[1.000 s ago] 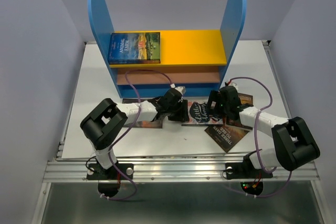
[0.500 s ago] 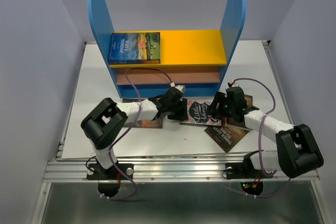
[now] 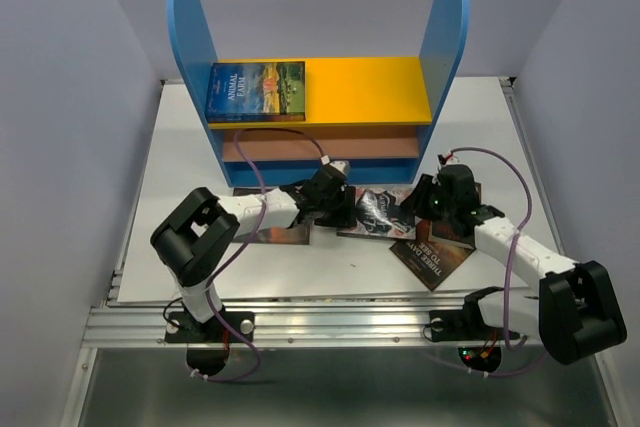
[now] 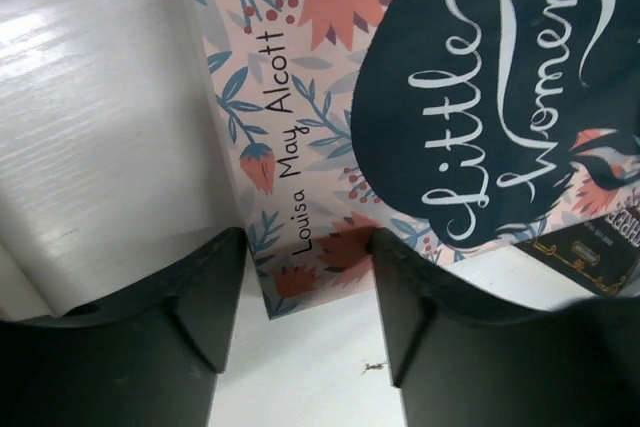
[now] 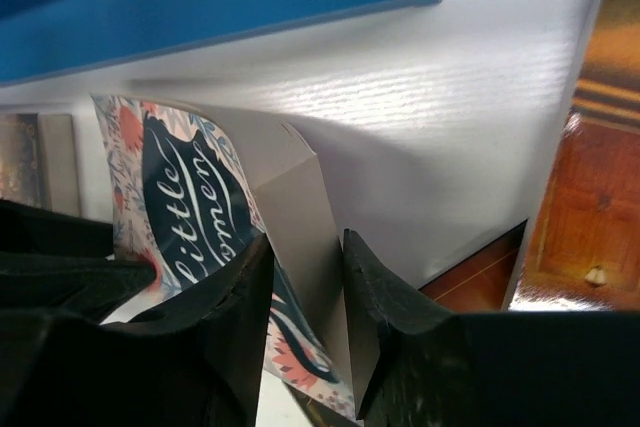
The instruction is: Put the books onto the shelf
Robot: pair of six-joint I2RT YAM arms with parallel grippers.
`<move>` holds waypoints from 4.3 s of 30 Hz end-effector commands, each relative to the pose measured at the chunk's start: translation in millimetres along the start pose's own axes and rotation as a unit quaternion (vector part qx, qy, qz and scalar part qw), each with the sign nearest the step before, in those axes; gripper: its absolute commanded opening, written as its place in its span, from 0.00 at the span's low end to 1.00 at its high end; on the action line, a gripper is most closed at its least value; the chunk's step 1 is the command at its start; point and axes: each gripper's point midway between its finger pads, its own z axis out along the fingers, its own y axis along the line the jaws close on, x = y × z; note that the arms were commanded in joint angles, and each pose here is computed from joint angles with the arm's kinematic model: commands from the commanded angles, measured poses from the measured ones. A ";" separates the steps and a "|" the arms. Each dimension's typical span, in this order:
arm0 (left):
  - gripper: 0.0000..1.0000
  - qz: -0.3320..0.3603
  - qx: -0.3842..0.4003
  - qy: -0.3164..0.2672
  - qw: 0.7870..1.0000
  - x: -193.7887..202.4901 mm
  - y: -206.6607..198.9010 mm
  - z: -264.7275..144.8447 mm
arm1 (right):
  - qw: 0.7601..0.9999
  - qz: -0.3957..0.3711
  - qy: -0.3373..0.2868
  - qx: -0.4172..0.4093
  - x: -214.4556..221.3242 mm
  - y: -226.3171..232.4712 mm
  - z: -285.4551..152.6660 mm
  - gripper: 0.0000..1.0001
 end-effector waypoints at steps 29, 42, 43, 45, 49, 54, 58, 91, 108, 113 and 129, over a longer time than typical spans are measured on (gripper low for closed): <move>0.99 0.342 -0.016 -0.265 0.901 -38.0 -45.7 -149.0 | 0.994 0.098 0.001 -0.042 -61.4 81.5 -64.7 0.01; 0.99 0.504 0.028 -0.248 0.827 -0.7 -126.2 -117.5 | 0.993 0.106 0.029 -0.053 -55.1 88.7 -68.9 0.00; 0.98 0.519 0.013 -0.246 0.818 0.9 -126.1 -112.2 | 0.992 0.106 0.032 -0.057 -54.6 90.6 -69.2 0.01; 0.97 0.549 -0.018 -0.248 0.798 1.0 -128.3 -99.5 | 0.992 0.106 0.040 -0.062 -54.1 94.0 -70.1 0.01; 0.96 0.563 -0.049 -0.263 0.782 -7.0 -129.0 -92.0 | 0.991 0.103 0.045 -0.070 -56.5 99.4 -72.6 0.01; 0.96 0.558 -0.052 -0.289 0.776 -18.0 -132.7 -107.5 | 0.990 0.105 0.057 -0.071 -50.6 98.7 -70.4 0.01; 0.96 0.576 -0.053 -0.306 0.756 -23.6 -135.5 -114.4 | 0.990 0.105 0.059 -0.073 -48.8 98.4 -70.5 0.01; 0.49 0.587 -0.031 -0.254 0.768 -28.4 -100.5 -73.0 | 0.978 0.119 0.105 -0.133 -55.7 133.9 -81.4 0.01; 0.00 0.576 -0.108 -0.303 0.751 -77.5 -110.8 -136.1 | 0.991 0.102 -0.058 0.069 -102.7 60.9 -106.1 1.00; 0.00 0.585 -0.100 -0.350 0.724 -101.1 -125.5 -199.8 | 0.979 0.104 -0.123 0.128 -115.4 34.5 -126.7 1.00; 0.00 0.602 -0.043 -0.461 0.650 -168.5 -200.8 -389.6 | 0.975 0.105 -0.122 0.155 -86.7 7.1 -133.1 1.00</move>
